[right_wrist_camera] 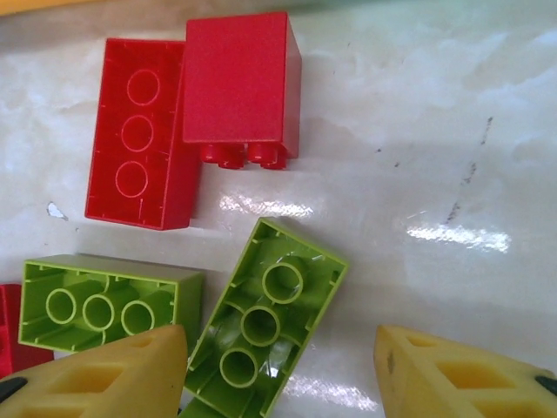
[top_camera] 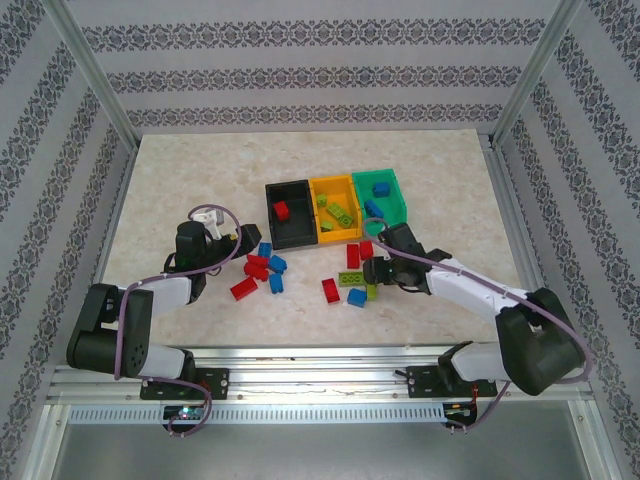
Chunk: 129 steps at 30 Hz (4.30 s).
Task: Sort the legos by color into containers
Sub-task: Pick up the lego from the bottom-center of the table, then place the lego in the container, then pick up the lego from the bottom-center of the table, then place the lego in the container.
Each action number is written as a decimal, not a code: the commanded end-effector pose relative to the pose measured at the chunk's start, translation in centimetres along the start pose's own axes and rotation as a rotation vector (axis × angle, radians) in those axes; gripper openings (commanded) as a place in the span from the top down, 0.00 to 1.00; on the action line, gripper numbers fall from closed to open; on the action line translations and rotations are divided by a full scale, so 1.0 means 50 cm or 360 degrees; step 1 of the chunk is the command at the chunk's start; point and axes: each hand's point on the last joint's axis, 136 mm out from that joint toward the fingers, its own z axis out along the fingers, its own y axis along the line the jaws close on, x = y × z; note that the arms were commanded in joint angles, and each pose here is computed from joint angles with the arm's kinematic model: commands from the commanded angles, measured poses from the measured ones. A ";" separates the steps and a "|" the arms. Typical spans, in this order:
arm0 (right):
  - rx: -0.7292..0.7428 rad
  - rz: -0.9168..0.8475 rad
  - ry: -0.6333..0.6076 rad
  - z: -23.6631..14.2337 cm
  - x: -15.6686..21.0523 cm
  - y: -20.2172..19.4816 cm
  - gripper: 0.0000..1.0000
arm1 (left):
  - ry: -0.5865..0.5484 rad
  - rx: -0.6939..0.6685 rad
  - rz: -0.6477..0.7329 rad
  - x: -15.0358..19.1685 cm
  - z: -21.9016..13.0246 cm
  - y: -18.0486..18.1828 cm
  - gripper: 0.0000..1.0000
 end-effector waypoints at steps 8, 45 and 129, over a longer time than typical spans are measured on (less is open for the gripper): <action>-0.0030 0.0046 0.0103 0.051 -0.002 0.023 0.44 | -0.0011 0.0019 0.0025 -0.001 0.000 -0.008 0.00; -0.0096 -0.0353 -0.0280 0.047 -0.454 0.170 0.45 | 0.0007 -0.0012 0.0057 -0.001 0.004 -0.002 0.00; -0.0194 -0.0239 -0.0162 0.082 -0.387 0.202 0.32 | 0.0016 -0.0004 0.0033 0.004 0.006 0.000 0.00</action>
